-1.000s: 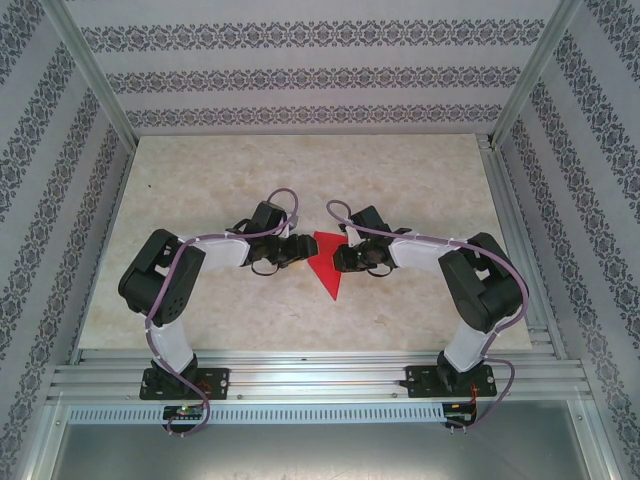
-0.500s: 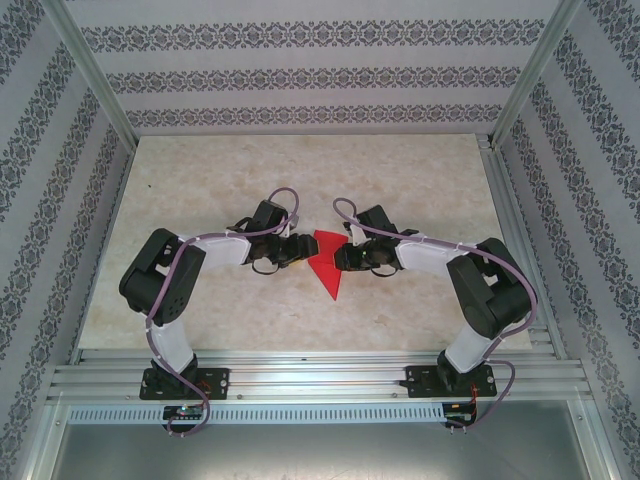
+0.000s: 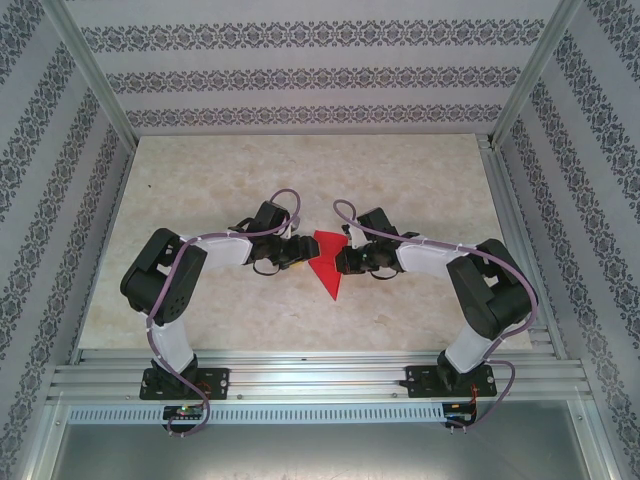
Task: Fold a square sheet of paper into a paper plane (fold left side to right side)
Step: Fourth fold the wing at the center of the table.
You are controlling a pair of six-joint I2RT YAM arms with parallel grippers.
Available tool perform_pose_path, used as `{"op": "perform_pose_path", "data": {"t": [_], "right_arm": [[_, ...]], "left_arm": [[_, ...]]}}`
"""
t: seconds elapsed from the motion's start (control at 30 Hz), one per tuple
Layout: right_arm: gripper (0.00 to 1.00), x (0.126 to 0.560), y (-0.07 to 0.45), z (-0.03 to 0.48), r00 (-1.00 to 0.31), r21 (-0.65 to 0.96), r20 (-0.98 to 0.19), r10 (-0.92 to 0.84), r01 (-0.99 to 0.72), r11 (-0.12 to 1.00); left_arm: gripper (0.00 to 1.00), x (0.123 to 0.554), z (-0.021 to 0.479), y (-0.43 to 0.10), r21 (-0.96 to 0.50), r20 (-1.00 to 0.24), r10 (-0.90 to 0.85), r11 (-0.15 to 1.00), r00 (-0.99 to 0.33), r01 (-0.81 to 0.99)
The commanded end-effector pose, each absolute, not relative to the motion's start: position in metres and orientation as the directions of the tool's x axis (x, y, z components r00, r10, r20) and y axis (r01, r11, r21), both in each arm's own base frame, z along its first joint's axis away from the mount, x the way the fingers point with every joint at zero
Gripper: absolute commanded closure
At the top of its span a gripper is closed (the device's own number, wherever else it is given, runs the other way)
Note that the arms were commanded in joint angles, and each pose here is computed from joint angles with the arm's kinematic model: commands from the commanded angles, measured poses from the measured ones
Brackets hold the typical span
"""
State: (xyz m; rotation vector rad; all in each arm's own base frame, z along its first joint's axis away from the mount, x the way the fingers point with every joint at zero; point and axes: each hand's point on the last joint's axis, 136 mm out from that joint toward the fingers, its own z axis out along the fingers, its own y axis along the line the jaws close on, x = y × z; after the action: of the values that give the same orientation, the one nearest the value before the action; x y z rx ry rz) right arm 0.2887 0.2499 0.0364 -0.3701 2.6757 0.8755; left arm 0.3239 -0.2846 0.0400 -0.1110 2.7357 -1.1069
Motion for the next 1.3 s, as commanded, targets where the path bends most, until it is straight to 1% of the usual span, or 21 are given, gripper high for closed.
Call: {"op": "perform_pose_path", "data": {"t": [0.0,0.3,0.47,0.6,0.73,0.83,0.9,1.0,1.17,1.27], "right_arm": [[1.00,0.293,0.246,0.048,-0.911,0.535,-0.390,-0.132,-0.341,0.773],[1.00,0.294,0.242,0.044,-0.914,0.520,-0.382,-0.138,-0.337,0.785],[1.00,0.292,0.241,0.043,-0.915,0.520,-0.380,-0.138,-0.334,0.786],[1.00,0.293,0.241,0.042,-0.915,0.521,-0.379,-0.138,-0.334,0.786],[0.97,0.294,0.240,0.042,-0.915,0.518,-0.380,-0.139,-0.334,0.787],[0.91,0.296,0.237,0.048,-0.909,0.499,-0.392,-0.143,-0.341,0.797],[0.84,0.298,0.232,0.056,-0.902,0.473,-0.406,-0.144,-0.342,0.812],[0.74,0.299,0.222,0.075,-0.889,0.426,-0.437,-0.138,-0.340,0.838],[0.66,0.287,0.214,0.101,-0.863,0.335,-0.476,-0.166,-0.353,0.873],[0.63,0.273,0.224,0.107,-0.855,0.319,-0.487,-0.178,-0.363,0.875]], "left_arm": [[0.41,0.328,0.045,-0.291,-0.695,-0.157,-0.131,0.719,-0.979,0.016],[0.42,0.329,0.045,-0.298,-0.698,-0.148,-0.129,0.716,-0.981,0.011],[0.46,0.330,0.041,-0.302,-0.697,-0.139,-0.128,0.717,-0.982,0.005],[0.52,0.332,0.041,-0.307,-0.707,-0.135,-0.134,0.708,-0.982,0.001],[0.64,0.335,0.044,-0.314,-0.711,-0.142,-0.132,0.703,-0.981,0.008],[0.77,0.336,0.044,-0.318,-0.712,-0.143,-0.132,0.702,-0.981,0.009],[0.86,0.335,0.045,-0.319,-0.713,-0.142,-0.133,0.701,-0.981,0.008],[0.90,0.334,0.046,-0.316,-0.704,-0.146,-0.143,0.710,-0.979,0.001],[0.94,0.332,0.052,-0.308,-0.691,-0.157,-0.176,0.722,-0.972,-0.019],[0.95,0.332,0.058,-0.307,-0.699,-0.157,-0.204,0.714,-0.966,-0.037]]}}
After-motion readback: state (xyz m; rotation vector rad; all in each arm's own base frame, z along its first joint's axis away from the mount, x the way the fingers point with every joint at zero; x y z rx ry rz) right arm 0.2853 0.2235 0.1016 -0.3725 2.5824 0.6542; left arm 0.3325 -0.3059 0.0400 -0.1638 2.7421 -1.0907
